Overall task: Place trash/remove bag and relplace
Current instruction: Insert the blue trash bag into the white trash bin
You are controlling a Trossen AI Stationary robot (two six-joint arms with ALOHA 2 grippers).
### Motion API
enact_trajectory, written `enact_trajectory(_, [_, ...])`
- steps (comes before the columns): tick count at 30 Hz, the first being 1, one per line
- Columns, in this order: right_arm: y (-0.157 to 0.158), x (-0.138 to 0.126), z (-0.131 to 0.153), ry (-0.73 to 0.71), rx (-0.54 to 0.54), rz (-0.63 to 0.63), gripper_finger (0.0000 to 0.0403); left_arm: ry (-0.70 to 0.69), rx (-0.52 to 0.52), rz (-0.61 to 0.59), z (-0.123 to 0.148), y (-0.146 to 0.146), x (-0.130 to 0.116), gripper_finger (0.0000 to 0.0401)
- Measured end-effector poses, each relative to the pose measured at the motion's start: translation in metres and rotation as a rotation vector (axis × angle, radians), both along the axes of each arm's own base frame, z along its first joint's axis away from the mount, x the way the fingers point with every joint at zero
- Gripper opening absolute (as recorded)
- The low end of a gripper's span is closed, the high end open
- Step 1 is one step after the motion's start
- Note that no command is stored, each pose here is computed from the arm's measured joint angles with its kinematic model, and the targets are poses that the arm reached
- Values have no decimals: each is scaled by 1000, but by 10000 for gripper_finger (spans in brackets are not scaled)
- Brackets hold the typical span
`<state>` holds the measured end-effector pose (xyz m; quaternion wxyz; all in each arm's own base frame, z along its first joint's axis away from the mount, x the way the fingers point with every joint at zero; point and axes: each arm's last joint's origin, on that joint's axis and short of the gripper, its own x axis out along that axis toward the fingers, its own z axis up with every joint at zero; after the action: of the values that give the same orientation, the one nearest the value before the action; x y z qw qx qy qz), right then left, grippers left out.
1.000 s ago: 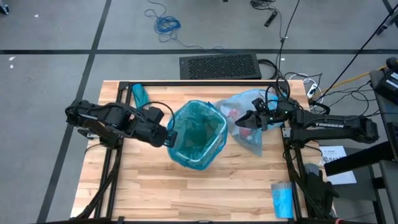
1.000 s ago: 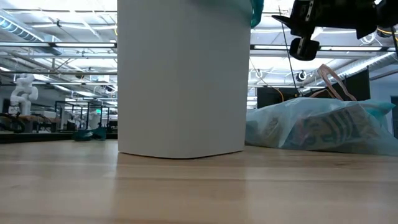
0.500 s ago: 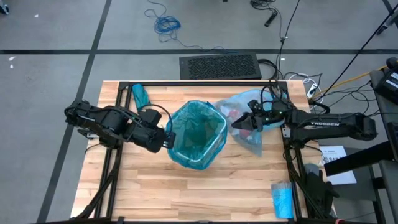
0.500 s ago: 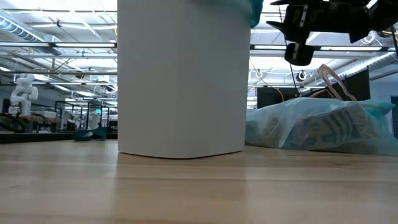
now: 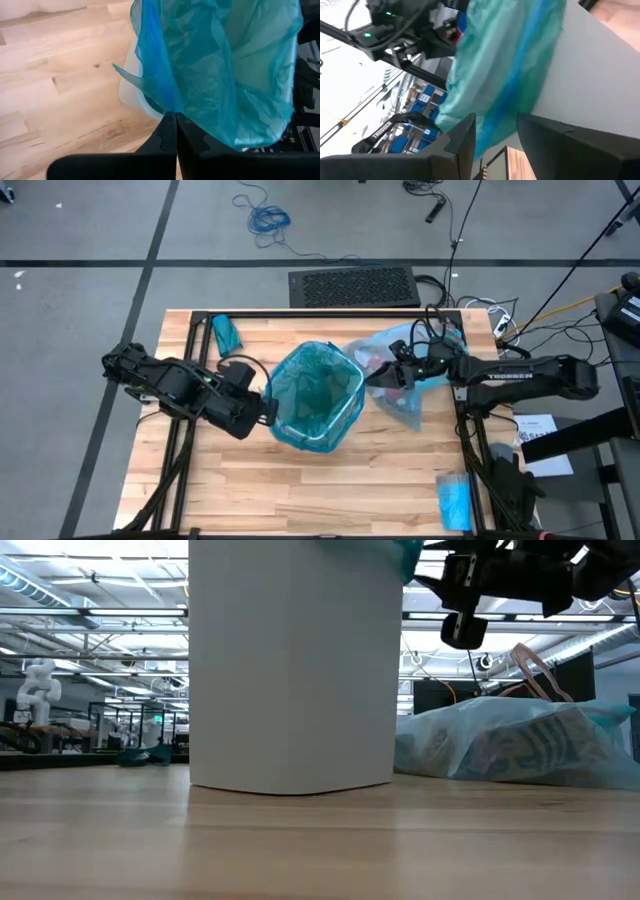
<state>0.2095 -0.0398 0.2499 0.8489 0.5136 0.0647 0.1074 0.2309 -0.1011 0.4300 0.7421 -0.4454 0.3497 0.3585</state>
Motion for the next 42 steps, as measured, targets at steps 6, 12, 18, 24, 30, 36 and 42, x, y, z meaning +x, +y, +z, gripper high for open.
enact_trajectory(6, [-1,5,1,-41,3,-4,122,-1,4,0,0,0,0,0])
enact_trajectory(12, [-3,11,-6,-19,6,-4,58,-1,9,-3,0,0,0,0])
enact_trajectory(18, [-3,11,-6,-22,-3,-6,7,18,24,6,-6,0,2,0])
enact_trajectory(24, [-3,11,-6,-22,-2,-2,1,34,40,10,-12,-1,3,0])
enact_trajectory(30, [-4,11,-6,-21,1,7,0,47,60,40,-22,-1,0,0])
enact_trajectory(36, [-6,10,-6,-20,3,7,0,11,65,85,-24,-8,-11,0])
enact_trajectory(42, [-6,10,-6,-20,3,7,0,-46,53,172,-30,-14,-23,0])
